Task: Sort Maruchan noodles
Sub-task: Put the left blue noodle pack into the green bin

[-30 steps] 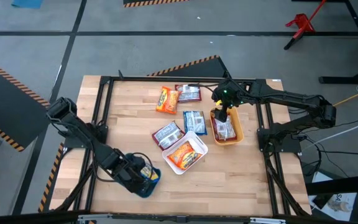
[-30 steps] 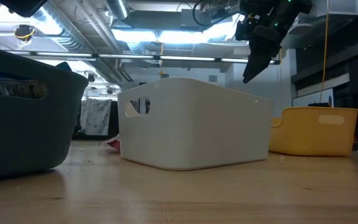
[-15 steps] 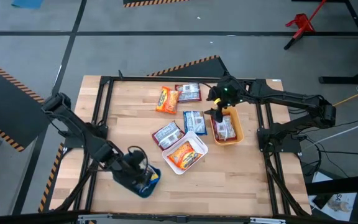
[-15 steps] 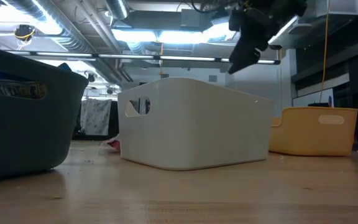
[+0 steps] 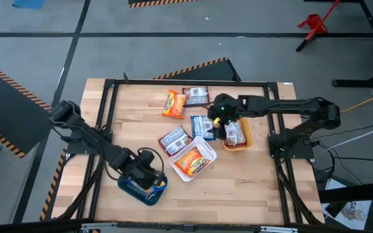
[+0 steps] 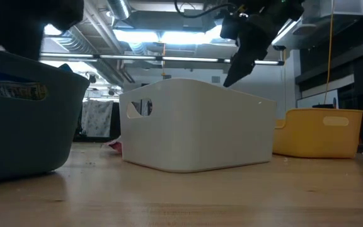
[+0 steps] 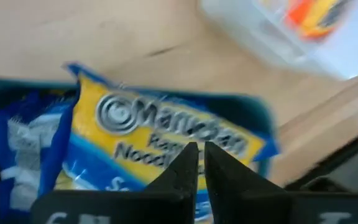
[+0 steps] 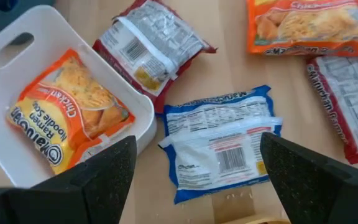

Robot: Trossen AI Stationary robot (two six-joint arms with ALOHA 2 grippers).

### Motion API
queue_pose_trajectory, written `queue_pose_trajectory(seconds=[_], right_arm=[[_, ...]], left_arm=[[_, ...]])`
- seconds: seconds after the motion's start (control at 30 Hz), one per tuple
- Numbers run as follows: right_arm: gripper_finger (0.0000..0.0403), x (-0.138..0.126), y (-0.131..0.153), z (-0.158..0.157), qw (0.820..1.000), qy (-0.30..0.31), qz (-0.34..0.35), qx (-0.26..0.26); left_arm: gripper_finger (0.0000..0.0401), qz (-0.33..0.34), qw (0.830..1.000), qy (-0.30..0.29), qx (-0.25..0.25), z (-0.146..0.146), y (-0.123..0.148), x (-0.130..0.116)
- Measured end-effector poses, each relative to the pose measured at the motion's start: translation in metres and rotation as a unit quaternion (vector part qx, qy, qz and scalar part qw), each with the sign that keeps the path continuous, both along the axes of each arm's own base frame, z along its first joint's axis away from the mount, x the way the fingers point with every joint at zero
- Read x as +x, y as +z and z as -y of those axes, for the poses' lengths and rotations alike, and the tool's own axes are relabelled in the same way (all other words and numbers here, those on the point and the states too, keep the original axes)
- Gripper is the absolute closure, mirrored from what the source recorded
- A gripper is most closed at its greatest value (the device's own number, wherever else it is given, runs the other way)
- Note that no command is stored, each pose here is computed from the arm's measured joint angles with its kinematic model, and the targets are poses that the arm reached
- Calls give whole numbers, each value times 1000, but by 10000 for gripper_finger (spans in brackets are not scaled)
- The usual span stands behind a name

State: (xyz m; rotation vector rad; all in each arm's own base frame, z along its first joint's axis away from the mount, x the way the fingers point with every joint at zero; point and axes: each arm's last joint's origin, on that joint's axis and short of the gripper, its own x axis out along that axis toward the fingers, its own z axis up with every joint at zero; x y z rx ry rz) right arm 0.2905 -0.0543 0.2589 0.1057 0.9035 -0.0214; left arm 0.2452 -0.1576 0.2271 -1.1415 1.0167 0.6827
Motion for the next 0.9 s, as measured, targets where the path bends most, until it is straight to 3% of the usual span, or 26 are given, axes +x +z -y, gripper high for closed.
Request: queue_pose_trajectory(seconds=[0.33,0.7,0.9], right_arm=[[75,2,-3,-1,1000,1,-6,0],[75,2,-3,0,1000,-5,-7,-8],[75,1,-3,0,1000,-4,-10,-8]], left_arm=[[400,-95,995,-5,-37,13,-27,0],[400,-43,998,13,-48,9,-8,-2],[400,-11,996,42,-81,17,16,-25]])
